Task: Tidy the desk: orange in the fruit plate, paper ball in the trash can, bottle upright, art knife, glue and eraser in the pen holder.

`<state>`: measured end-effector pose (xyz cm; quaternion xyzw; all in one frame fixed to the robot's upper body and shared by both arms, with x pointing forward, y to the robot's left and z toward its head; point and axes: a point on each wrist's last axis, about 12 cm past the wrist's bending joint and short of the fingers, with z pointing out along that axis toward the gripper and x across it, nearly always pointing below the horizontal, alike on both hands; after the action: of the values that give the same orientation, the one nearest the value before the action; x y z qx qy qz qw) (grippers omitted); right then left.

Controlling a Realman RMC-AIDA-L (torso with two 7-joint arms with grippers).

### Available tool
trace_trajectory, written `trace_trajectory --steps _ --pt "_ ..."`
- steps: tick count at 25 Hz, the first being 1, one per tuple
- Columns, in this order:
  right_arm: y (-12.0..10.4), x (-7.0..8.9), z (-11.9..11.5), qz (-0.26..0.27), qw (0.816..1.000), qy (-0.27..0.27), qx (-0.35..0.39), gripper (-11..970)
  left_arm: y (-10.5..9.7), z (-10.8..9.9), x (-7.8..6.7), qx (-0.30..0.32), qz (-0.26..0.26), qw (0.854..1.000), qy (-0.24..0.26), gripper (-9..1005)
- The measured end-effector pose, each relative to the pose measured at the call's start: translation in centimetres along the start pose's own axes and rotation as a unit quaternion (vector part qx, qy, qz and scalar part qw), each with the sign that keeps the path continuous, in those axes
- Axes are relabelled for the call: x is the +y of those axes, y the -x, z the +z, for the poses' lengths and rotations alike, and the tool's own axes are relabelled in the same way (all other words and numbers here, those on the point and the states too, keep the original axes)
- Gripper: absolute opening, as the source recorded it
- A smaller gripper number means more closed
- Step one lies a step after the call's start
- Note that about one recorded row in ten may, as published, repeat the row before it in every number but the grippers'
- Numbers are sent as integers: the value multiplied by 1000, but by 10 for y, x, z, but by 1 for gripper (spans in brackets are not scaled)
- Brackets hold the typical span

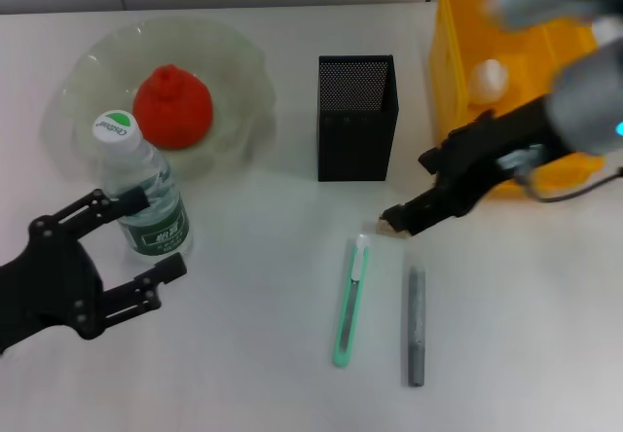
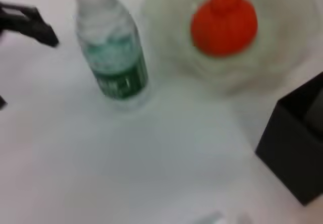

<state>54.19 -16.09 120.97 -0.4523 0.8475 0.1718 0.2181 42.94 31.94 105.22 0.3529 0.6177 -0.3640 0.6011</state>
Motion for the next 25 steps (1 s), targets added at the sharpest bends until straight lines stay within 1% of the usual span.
trace_trajectory --steps 1,3,6,8,13,17,25 --pt "8 7 8 -3 1000 -14 25 852 0 0 0 0 0 1000 0 790" --pt "18 15 22 -2 998 -31 54 852 -1 3 1 2 -2 1000 -4 790" --pt "27 24 38 2 996 -37 79 851 -1 6 3 6 -3 1000 -5 789" --pt "30 27 47 8 996 -37 87 851 -1 7 4 8 -4 1000 -6 789" --pt "30 25 67 35 993 -39 102 849 0 10 6 8 -4 1000 -8 788" --pt "28 24 80 50 993 -22 103 850 -1 12 7 9 -5 1000 -9 787" --pt "21 22 94 66 991 -10 117 846 -1 13 8 11 -7 1000 -8 785"
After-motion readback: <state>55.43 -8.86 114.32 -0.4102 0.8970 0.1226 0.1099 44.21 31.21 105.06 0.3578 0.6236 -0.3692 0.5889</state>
